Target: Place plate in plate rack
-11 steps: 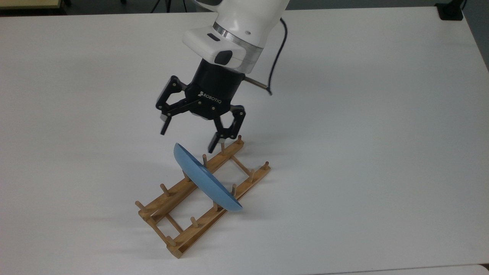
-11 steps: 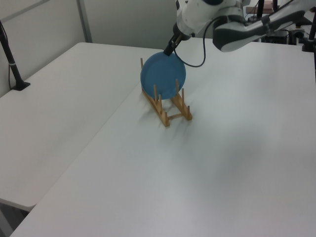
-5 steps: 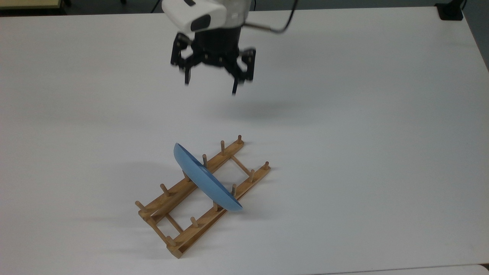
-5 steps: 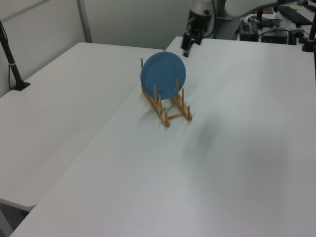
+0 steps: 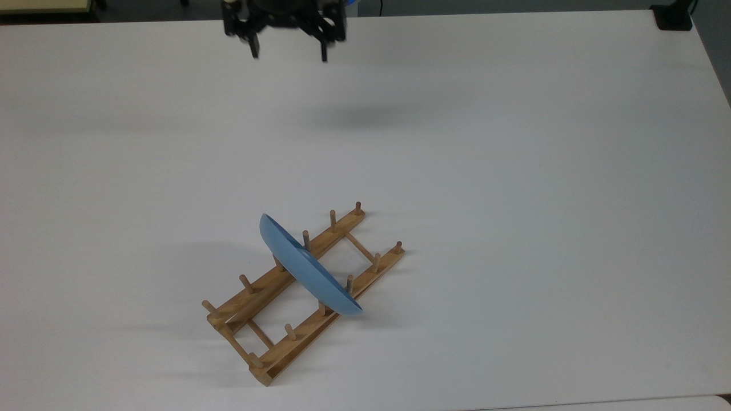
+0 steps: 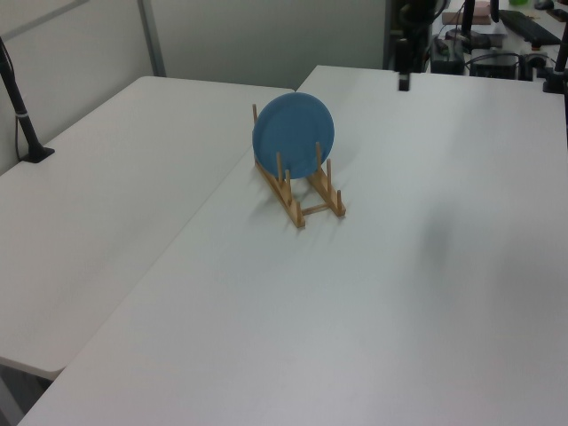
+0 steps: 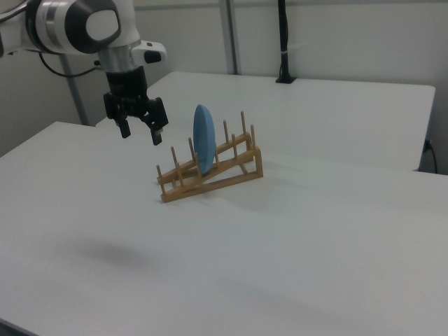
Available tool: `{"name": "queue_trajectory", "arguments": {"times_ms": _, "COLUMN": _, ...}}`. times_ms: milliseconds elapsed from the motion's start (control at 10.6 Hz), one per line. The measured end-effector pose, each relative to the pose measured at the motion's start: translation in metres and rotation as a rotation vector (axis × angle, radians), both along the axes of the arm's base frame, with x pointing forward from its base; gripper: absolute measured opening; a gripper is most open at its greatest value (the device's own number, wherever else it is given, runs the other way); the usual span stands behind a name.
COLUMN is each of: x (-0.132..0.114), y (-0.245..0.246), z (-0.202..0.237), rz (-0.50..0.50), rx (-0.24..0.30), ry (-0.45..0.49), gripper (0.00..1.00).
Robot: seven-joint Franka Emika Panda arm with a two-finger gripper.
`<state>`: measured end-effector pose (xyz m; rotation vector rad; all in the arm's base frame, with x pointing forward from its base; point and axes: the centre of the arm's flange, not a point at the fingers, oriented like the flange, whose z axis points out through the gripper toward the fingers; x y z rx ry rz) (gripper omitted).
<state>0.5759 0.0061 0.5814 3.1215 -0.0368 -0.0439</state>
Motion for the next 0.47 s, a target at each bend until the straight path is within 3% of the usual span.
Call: {"name": "queue_trajectory", "arguments": {"times_ms": 473, "x": -0.012, "y": -0.027, "z": 0.016, "rz": -0.017, "rx": 0.001, "ry": -0.016, "gripper": 1.00}}
